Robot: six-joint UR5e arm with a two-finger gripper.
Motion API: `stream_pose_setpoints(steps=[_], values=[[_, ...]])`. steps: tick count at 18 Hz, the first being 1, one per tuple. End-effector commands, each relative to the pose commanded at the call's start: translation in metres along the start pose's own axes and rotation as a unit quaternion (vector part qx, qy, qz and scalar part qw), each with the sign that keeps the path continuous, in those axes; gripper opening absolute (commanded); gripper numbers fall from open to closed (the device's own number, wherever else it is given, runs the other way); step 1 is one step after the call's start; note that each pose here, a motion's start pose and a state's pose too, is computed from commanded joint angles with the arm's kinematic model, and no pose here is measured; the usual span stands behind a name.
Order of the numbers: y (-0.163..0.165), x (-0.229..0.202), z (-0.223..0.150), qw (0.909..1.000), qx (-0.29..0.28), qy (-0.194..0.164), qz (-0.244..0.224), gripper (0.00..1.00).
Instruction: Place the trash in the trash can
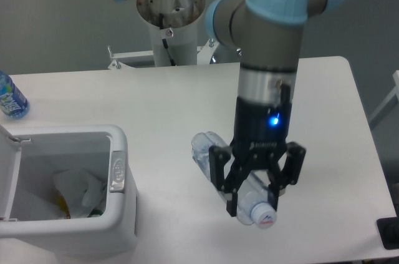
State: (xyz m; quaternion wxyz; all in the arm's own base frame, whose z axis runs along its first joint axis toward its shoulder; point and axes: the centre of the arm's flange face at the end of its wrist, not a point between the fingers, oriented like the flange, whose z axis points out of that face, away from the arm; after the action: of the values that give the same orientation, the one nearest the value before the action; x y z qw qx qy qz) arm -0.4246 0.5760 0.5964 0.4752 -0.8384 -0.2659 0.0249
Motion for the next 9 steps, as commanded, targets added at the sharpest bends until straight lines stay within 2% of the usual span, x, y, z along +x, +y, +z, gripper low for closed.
stream_pose_setpoints(steps=[3, 9], values=[[-0.001, 0.051, 0.003, 0.9989, 0.022, 0.027, 0.032, 0.55], [0.020, 0.170, 0.010, 0.9924, 0.011, 0.095, 0.077, 0.55]])
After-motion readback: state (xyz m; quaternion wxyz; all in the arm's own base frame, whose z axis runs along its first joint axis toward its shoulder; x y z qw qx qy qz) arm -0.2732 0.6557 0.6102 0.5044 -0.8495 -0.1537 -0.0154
